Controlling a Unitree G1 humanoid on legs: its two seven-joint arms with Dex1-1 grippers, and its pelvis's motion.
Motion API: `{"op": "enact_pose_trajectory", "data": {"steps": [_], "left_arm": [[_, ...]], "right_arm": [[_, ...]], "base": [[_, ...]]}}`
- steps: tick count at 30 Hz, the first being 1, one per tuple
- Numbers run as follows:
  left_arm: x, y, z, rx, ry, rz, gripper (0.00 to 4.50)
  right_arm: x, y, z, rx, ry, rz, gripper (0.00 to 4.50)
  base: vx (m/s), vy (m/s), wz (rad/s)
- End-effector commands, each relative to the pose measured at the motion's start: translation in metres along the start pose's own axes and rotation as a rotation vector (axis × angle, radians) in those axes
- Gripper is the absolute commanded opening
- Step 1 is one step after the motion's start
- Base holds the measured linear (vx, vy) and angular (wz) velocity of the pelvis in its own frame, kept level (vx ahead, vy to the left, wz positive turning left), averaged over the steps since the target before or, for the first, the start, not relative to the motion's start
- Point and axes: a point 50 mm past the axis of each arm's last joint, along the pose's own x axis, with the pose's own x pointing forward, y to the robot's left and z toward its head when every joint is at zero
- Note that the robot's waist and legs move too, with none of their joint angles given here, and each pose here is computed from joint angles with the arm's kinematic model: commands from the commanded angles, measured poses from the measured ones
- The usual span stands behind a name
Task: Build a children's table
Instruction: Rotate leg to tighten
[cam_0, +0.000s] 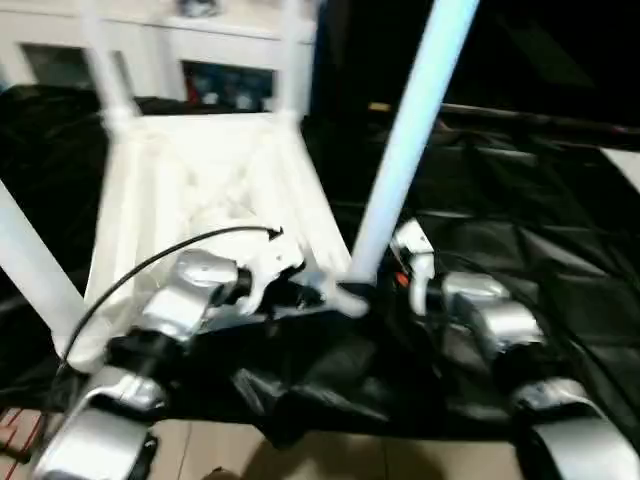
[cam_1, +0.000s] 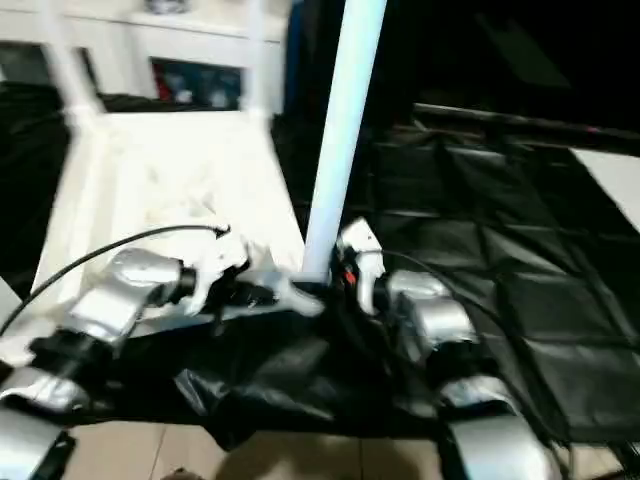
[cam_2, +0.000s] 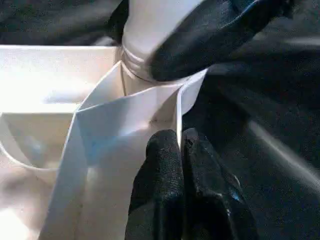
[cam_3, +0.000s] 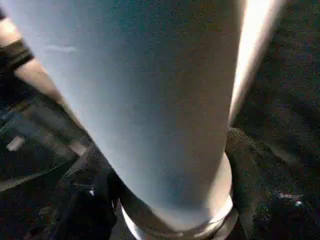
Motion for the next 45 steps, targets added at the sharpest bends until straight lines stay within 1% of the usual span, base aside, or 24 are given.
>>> {"op": "enact_pose_trajectory", "data": {"steps": [1,4,5,7,8,9,11,13,15,18,19,21,22,25,28,30,33,34,36,37,39,42,44,45], "left_arm": [[0.021,-0.003,0.028,0.002,-0.077,0.062,0.00],[0.028,-0.003,0.034,-0.014,-0.082,0.114,0.00],[0.031,-0.003,0.036,-0.017,-0.084,0.129,0.00],[0.038,-0.007,0.039,-0.016,-0.086,0.136,0.00],[0.039,-0.008,0.039,-0.015,-0.086,0.136,0.00],[0.040,-0.010,0.039,-0.010,-0.085,0.124,0.00],[0.039,-0.011,0.038,-0.005,-0.086,0.108,0.00],[0.035,-0.011,0.036,0.014,-0.090,0.083,0.00],[0.030,-0.010,0.032,0.026,-0.093,0.059,0.00],[0.021,-0.011,0.028,0.043,-0.102,-0.005,0.00],[0.016,-0.014,0.026,0.080,-0.116,-0.054,0.00],[0.010,-0.016,0.023,0.090,-0.124,-0.120,0.00],[0.010,-0.016,0.023,0.090,-0.124,-0.120,0.00],[0.003,-0.016,0.019,0.102,-0.106,-0.152,0.00],[-0.003,-0.018,0.015,0.109,-0.098,-0.198,0.00],[-0.009,-0.022,0.012,0.107,-0.106,-0.271,0.00],[-0.012,-0.025,0.011,0.106,-0.109,-0.310,0.00],[-0.013,-0.026,0.011,0.106,-0.109,-0.323,0.00],[-0.016,-0.029,0.009,0.104,-0.101,-0.368,0.00],[-0.016,-0.030,0.008,0.103,-0.099,-0.373,0.00],[-0.017,-0.031,0.007,0.101,-0.094,-0.380,0.00],[-0.018,-0.031,0.006,0.105,-0.086,-0.373,0.00],[-0.018,-0.030,0.005,0.106,-0.084,-0.364,0.00],[-0.017,-0.029,0.005,0.109,-0.079,-0.342,0.00]], "right_arm": [[0.018,0.012,-0.021,0.037,0.087,-0.115,2.66],[0.026,0.014,-0.018,0.047,0.070,-0.198,2.66],[0.030,0.017,-0.017,0.027,0.063,-0.208,2.66],[0.038,0.028,-0.015,-0.055,0.065,-0.161,2.66],[0.039,0.028,-0.015,-0.058,0.065,-0.159,3.20],[0.040,0.031,-0.015,-0.072,0.069,-0.140,3.33],[0.040,0.031,-0.014,-0.070,0.065,-0.122,3.42],[0.038,0.029,-0.011,-0.093,0.051,-0.095,3.64],[0.035,0.028,-0.007,-0.134,0.034,-0.054,3.77],[0.028,0.026,-0.005,-0.151,0.026,0.041,3.77],[0.023,0.024,-0.005,-0.169,0.024,0.083,3.77],[0.015,0.021,-0.003,-0.173,0.012,0.144,3.77],[0.015,0.021,-0.003,-0.173,0.012,0.144,3.77],[0.006,0.017,0.000,-0.191,-0.005,0.202,3.77],[-0.005,0.016,-0.002,-0.199,0.021,0.286,3.77],[-0.015,0.015,-0.006,-0.198,0.066,0.372,3.77],[-0.020,0.014,-0.008,-0.198,0.084,0.407,3.77],[-0.021,0.014,-0.008,-0.197,0.088,0.417,3.60],[-0.025,0.015,-0.010,-0.175,0.098,0.449,3.60],[-0.026,0.015,-0.010,-0.170,0.100,0.455,3.39],[-0.027,0.016,-0.011,-0.165,0.104,0.467,3.25],[-0.029,0.018,-0.012,-0.148,0.113,0.489,3.19],[-0.029,0.018,-0.012,-0.142,0.115,0.495,2.91],[-0.029,0.019,-0.013,-0.134,0.116,0.498,2.84]], "base": [[0.000,0.000,0.00],[0.000,0.000,0.00],[0.000,0.000,0.00],[0.000,0.000,0.00],[0.000,0.000,0.00],[0.000,0.000,0.00],[0.000,0.000,0.00],[0.000,0.000,0.00],[0.000,0.000,0.00],[0.000,0.000,0.00],[0.000,0.000,0.00],[0.000,0.000,0.00],[0.000,0.000,0.00],[0.000,0.000,0.00],[0.000,0.000,0.00],[0.000,0.000,0.00],[0.000,0.000,0.00],[0.000,0.000,0.00],[0.000,0.000,0.00],[0.000,0.000,0.00],[0.000,0.000,0.00],[0.000,0.000,0.00],[0.000,0.000,0.00],[0.000,0.000,0.00]]}}
